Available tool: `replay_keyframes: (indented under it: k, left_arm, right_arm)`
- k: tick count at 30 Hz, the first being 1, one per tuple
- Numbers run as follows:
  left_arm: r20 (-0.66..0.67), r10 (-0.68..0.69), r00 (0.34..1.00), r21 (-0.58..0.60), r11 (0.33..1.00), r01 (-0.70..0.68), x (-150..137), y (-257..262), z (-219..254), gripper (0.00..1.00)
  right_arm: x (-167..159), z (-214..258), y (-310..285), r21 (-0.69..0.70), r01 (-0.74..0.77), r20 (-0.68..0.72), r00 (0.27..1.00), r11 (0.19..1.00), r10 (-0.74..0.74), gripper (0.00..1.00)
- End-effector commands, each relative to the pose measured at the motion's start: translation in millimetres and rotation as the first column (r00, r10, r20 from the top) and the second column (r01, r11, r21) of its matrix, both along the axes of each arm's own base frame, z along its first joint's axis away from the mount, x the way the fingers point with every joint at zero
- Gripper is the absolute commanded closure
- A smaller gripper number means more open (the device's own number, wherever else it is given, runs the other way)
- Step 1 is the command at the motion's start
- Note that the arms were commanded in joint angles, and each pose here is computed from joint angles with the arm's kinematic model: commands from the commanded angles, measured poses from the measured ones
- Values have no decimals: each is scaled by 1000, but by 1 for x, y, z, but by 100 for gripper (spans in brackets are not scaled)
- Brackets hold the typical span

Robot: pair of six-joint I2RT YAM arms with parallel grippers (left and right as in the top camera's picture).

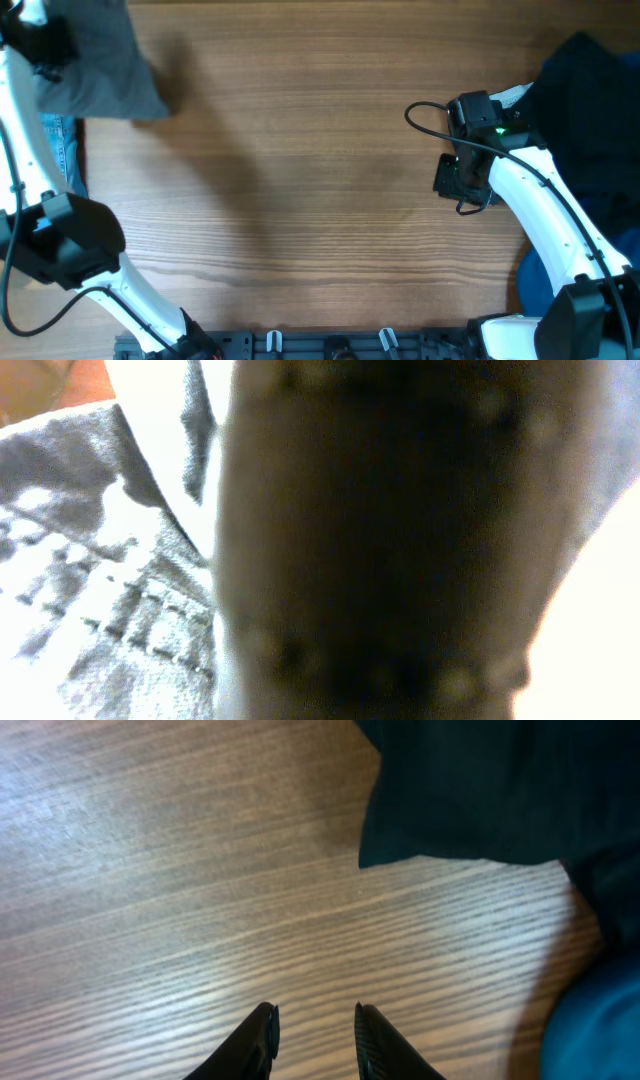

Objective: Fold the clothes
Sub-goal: 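Carry the grey shorts leftward with the left gripper onto the jeans pile, then open the left gripper and lift it away from the placed shorts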

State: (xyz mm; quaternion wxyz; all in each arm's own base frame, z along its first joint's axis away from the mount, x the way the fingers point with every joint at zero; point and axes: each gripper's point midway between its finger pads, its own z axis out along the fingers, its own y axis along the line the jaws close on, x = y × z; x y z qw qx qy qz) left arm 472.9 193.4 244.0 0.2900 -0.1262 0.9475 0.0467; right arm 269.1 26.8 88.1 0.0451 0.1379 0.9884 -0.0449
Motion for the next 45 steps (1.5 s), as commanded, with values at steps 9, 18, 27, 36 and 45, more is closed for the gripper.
replay_keyframes:
  k: [9,18,27,36,45]
  left_arm:
    - [-60,175,983,-20,984,-177,-49,94,-25,92]
    - [-105,298,949,-66,950,-306,-77,128,-42,79]
    - [-93,509,856,-137,845,-517,-112,166,-42,45]
    - [-79,527,846,-196,824,-531,-114,168,-41,0]
    - [-3,342,940,-444,842,-308,-65,103,-30,0]
  right_arm:
    - [-2,6,-4,-17,7,0,1000,1000,-7,69]
    - [-6,6,-5,-21,7,-16,1000,1000,-7,69]
    - [-6,6,-5,-21,7,-16,1000,1000,-7,69]
    - [-5,6,-5,-21,7,-15,1000,1000,-7,68]
    - [11,6,13,81,-4,45,999,997,1,62]
